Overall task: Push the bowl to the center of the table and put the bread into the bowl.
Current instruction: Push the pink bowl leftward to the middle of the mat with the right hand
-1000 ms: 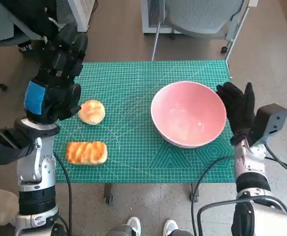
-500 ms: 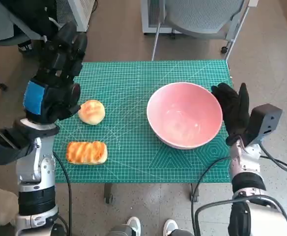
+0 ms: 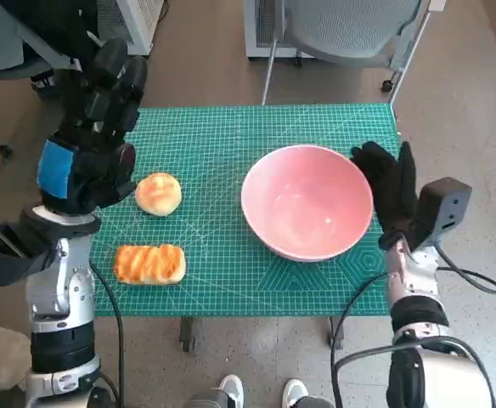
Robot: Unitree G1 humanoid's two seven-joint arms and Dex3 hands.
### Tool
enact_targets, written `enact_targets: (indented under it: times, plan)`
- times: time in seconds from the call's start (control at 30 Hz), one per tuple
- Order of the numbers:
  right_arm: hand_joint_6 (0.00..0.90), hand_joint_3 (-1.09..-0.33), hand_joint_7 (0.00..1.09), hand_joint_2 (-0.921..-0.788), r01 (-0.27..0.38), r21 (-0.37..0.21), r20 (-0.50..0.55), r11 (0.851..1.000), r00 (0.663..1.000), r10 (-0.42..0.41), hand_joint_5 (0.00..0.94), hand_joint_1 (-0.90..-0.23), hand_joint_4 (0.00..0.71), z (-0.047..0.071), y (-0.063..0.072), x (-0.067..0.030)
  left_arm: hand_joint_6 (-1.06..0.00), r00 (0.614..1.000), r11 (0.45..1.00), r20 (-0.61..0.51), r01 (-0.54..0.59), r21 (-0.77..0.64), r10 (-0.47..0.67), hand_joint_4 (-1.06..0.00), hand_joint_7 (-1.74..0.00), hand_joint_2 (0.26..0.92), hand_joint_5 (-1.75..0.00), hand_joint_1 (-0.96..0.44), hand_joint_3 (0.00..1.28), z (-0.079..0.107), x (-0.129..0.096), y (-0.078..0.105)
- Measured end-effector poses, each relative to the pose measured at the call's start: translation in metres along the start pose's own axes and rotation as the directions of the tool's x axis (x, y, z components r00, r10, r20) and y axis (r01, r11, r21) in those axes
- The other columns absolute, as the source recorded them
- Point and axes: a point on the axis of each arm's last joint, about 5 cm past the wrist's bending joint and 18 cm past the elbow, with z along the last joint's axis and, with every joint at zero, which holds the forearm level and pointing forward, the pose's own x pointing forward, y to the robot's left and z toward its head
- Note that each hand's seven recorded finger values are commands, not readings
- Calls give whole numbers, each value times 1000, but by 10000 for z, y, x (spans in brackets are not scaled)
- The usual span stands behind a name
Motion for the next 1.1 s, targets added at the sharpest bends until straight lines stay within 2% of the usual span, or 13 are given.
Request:
enact_targets:
  times: [0.4,1.1]
  plan:
    - [408,-863,34,-921,-28,3,15,1000,1000,28,0,-626,351,41,90,53,1,1000,1000,-2,-5,-2,5,0,-267,921,-16,-639,620,-3,-22,5]
    - [394,-882,26,-921,-70,3,26,998,997,70,0,-635,327,62,230,107,1,1000,1000,1,-11,-15,11,1,-277,921,1,-654,601,-11,-65,27]
